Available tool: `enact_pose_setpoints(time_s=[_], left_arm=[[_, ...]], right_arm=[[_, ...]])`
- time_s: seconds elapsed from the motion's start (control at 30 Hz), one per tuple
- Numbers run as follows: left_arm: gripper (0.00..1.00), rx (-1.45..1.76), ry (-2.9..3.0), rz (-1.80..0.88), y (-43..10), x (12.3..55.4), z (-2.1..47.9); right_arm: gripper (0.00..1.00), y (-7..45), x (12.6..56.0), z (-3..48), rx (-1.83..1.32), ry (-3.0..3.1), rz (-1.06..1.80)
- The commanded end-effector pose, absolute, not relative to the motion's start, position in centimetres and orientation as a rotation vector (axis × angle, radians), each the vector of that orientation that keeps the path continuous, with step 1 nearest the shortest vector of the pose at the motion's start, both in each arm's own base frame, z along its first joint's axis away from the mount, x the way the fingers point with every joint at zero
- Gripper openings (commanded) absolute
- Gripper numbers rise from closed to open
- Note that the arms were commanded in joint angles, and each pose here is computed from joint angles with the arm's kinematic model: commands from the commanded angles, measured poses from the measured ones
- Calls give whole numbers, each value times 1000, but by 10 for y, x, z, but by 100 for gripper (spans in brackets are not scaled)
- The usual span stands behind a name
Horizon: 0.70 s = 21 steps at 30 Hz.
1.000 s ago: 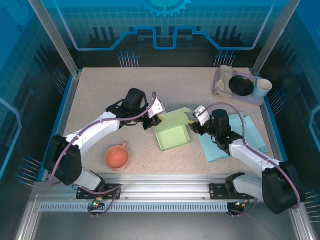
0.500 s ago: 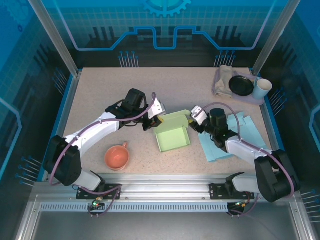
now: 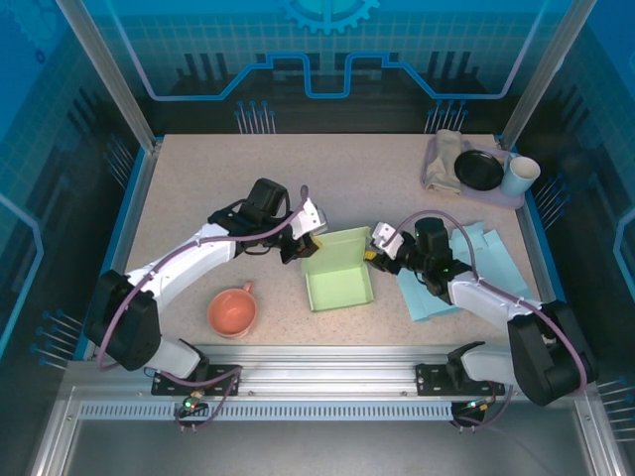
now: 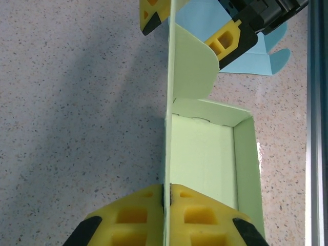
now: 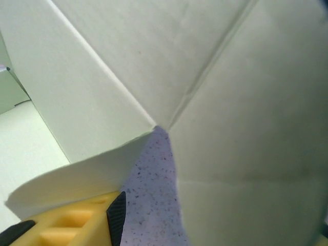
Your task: Fold the paper box
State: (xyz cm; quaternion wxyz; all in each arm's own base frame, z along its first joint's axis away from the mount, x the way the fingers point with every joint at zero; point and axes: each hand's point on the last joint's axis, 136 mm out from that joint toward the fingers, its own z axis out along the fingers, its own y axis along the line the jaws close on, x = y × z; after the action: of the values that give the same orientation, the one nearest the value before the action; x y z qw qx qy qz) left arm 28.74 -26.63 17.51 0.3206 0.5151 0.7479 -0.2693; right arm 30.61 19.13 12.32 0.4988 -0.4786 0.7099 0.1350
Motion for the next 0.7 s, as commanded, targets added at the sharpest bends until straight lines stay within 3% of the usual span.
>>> enact_pose_setpoints(time_s=[0.0,0.37,0.67], left_arm=[[0,1393,1856,-771,-278,276,195],[0,1410,1840,-767,-281,271,195],[0,1411,1831,-744,-280,270,197]], right_arm=[[51,220,284,151,-1246,1569,486],[52,235,243,171,-1354,1463,716],[53,236,237,171,-1383,1461,754]])
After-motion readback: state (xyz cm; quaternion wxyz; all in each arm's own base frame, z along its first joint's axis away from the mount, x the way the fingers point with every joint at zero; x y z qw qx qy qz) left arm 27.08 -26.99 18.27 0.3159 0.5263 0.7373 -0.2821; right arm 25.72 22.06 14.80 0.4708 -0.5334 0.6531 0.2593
